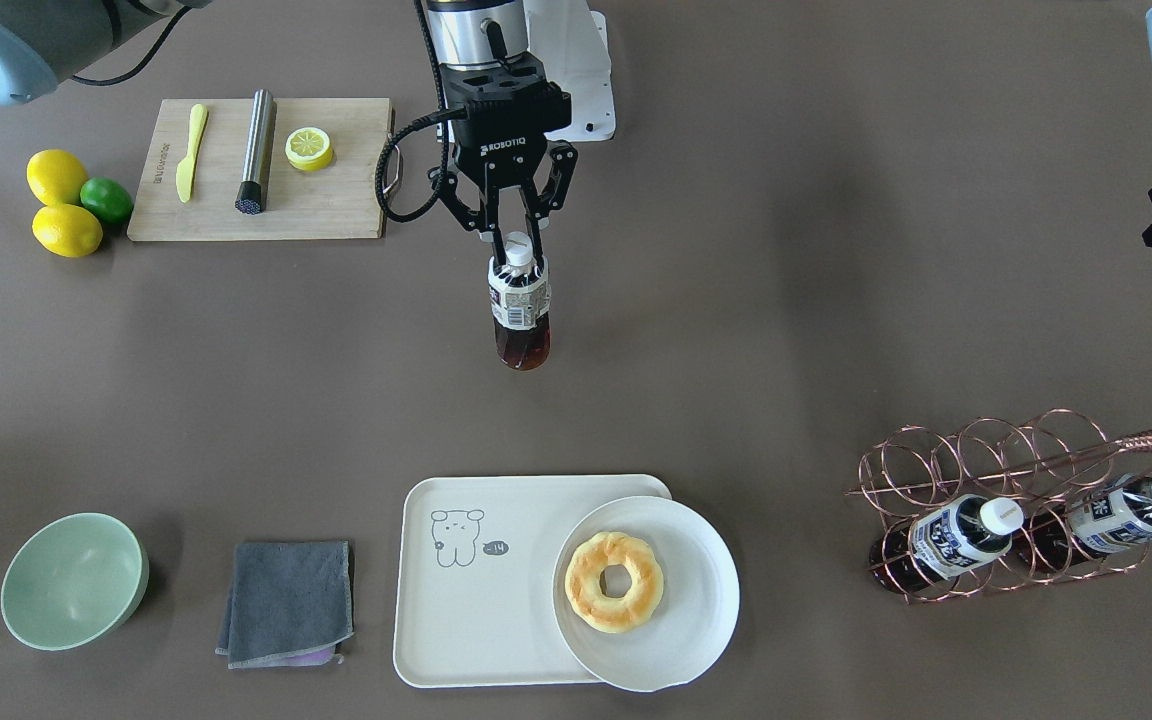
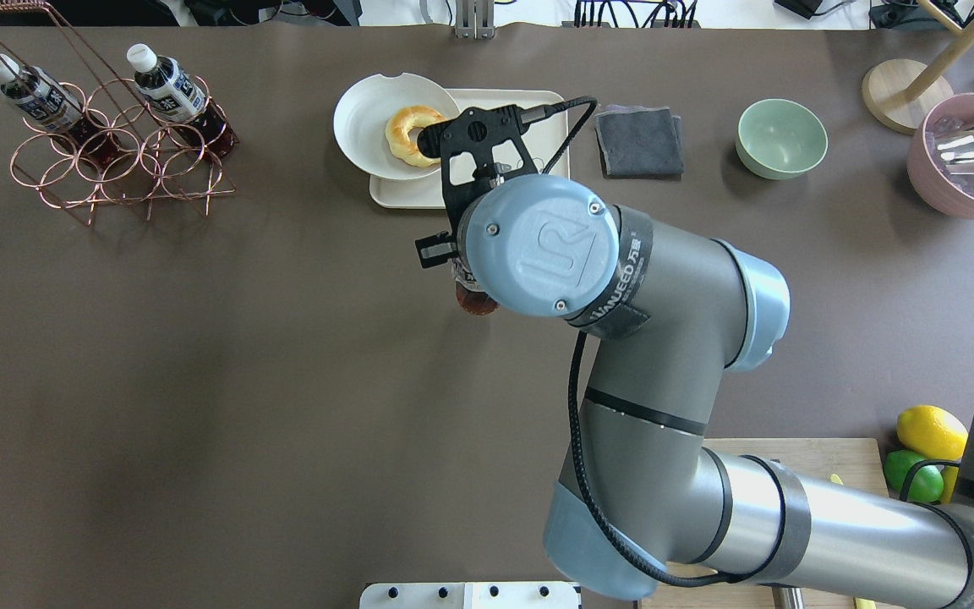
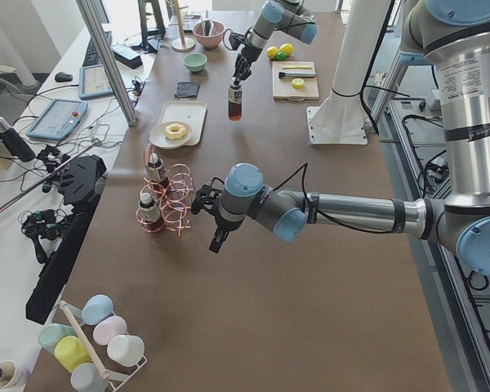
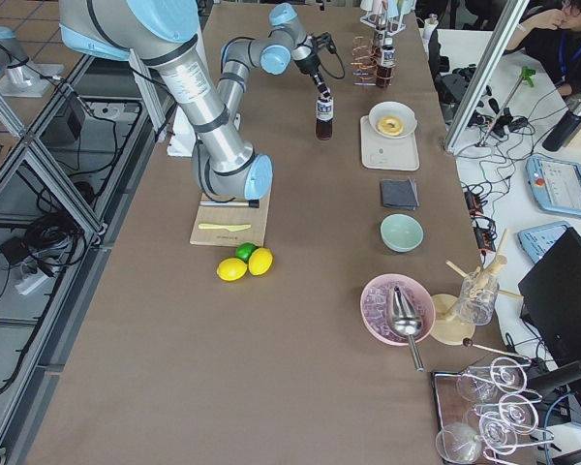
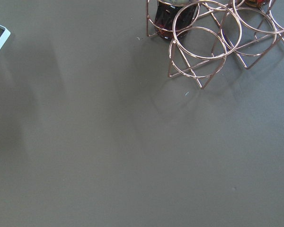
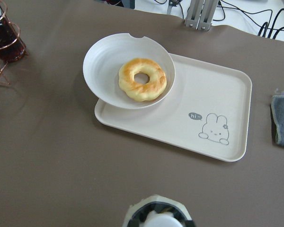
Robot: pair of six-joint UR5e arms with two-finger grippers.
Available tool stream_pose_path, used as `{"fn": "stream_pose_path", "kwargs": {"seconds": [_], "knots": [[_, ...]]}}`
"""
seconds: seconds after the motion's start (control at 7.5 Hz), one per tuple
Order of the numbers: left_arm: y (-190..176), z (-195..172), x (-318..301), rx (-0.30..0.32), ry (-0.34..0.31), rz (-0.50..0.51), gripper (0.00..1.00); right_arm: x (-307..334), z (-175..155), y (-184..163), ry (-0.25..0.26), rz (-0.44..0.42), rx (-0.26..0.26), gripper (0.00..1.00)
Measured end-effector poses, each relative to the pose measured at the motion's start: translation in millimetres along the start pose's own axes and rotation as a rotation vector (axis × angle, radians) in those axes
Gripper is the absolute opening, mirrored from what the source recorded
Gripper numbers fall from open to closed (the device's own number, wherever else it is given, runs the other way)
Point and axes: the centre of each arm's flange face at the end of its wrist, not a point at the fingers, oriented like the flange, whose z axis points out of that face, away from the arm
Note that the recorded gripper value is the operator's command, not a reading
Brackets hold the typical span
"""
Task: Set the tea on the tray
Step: 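Grasp the tea bottle with the right gripper and lift it, then carry the bottle with the right gripper onto the white tray beside the plate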
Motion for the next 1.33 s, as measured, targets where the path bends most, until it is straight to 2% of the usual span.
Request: {"fn": "stream_pose_path", "kwargs": {"seconds": [0.27,0.53,0.93,1.33], "knots": [[-0.7,-1.2,1.3,0.003,0.001,0.002,0.99,35.2,-9.7,-51.0,0.015,0.017,0.028,0.0],[-1.6,-3.5,3.1,0.008,0.002,0.005,0.99,59.6,3.6,-105.0,0.053,0.048,0.036,0.0],[-2.3,-5.3,4.3,0.012,0.002,0.008,0.99,96.5,89.4,-178.1,0.057,0.103,0.03,0.0],[-3.5,-8.7,3.4,0.027,0.001,0.011,0.99,128.2,121.3,-206.1,0.081,0.087,-0.008,0.0]]}}
